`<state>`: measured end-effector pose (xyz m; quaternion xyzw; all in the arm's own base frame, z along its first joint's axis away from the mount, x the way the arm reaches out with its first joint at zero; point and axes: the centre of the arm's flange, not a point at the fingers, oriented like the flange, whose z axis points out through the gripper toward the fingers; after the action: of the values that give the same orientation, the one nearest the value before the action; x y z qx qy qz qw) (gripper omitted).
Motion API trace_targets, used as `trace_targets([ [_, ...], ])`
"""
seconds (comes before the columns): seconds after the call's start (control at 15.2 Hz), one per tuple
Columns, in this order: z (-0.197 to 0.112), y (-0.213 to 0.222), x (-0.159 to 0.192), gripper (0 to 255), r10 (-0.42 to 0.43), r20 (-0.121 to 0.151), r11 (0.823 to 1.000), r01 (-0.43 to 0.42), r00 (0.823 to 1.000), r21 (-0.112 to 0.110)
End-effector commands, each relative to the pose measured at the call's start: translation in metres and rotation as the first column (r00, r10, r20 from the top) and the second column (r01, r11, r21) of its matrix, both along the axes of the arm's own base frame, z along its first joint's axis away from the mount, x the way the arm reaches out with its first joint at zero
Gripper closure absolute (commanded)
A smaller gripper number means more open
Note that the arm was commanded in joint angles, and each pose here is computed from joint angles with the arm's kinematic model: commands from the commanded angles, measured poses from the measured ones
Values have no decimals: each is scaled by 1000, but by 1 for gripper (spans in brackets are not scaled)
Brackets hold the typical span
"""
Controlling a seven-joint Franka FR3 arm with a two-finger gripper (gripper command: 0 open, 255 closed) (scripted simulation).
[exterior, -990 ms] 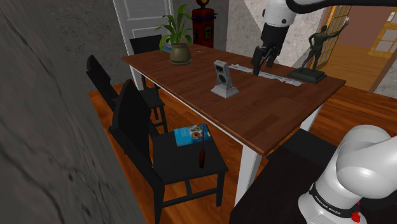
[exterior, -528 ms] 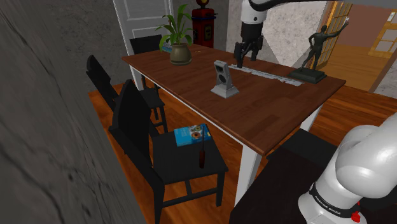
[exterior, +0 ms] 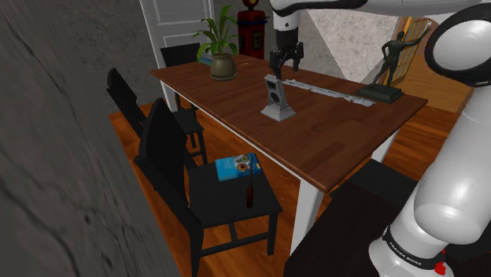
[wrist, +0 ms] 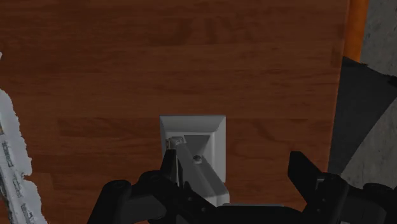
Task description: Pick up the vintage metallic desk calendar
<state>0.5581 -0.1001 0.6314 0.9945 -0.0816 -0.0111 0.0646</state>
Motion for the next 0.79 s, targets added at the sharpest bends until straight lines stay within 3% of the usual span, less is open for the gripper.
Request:
trace_targets([
  [0.0,-6,-12,29,0,-14,-22,1000,14,1000,-8],
  [0.2,-13,-27,69,0,-35,-53,999,34,998,-19],
  [0.73,-53,-27,69,0,-35,-53,999,34,998,-19],
])
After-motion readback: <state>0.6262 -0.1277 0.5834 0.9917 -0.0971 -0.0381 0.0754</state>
